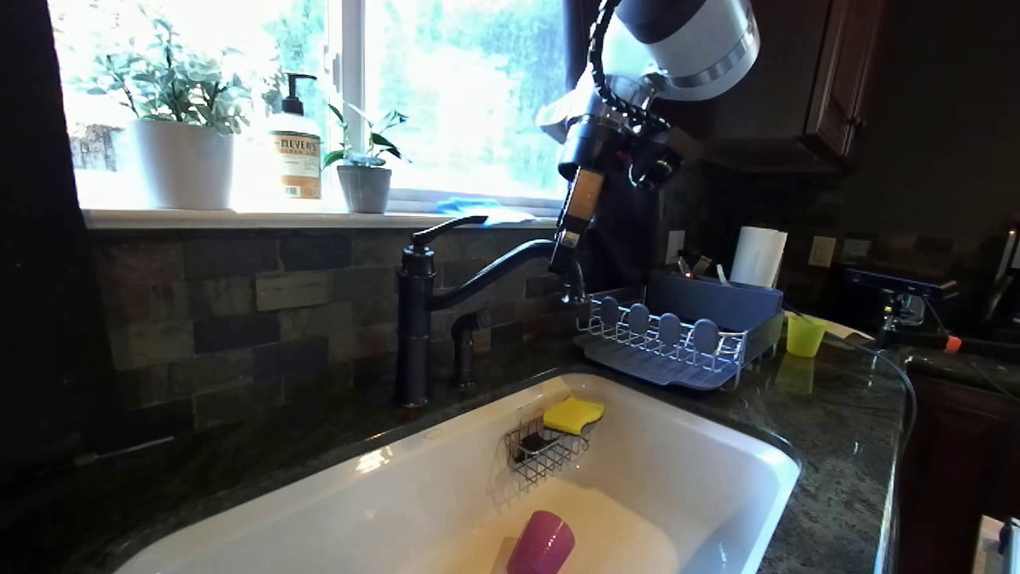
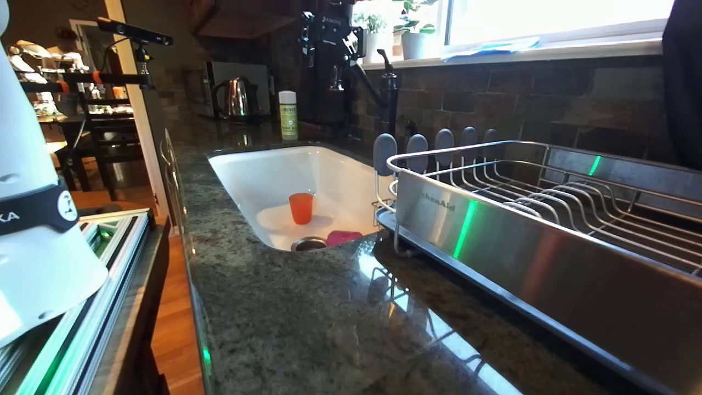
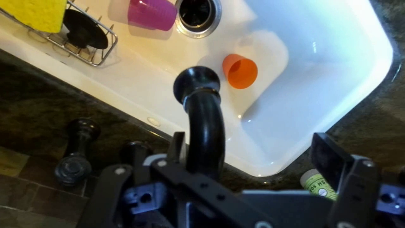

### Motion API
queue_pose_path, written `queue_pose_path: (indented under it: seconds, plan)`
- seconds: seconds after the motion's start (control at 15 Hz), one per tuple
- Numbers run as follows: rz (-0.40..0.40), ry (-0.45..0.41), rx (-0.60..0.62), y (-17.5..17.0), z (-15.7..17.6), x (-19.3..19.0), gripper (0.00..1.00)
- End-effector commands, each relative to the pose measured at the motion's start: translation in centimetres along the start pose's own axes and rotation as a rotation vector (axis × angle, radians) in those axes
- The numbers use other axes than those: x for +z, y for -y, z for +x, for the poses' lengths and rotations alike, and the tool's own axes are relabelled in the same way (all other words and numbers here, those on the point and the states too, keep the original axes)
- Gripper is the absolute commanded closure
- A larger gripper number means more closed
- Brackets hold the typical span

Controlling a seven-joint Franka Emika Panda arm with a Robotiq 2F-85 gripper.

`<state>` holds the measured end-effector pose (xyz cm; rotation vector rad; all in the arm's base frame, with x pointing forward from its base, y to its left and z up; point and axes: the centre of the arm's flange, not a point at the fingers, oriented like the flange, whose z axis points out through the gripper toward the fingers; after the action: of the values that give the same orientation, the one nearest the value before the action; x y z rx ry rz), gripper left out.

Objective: Move the tap slightly to the left

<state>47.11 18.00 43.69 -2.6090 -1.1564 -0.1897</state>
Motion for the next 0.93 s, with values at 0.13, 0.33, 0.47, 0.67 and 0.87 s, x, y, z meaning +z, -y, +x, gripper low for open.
queue_pose_path:
  seconds: [0.13, 0.33, 0.47, 0.67, 0.87]
  plan:
    - [0.070, 0.092, -0.120, 3.5, 4.0, 4.1, 0.00]
    - [0.051, 0.119, -0.197, 5.3, 6.8, 5.9, 0.00]
    - [0.029, 0.131, -0.255, 6.5, 8.7, 6.2, 0.00]
    - [-0.002, 0.156, -0.323, 7.9, 10.3, 6.6, 0.00]
    - [-0.053, 0.214, -0.342, 7.2, 8.6, 4.1, 0.00]
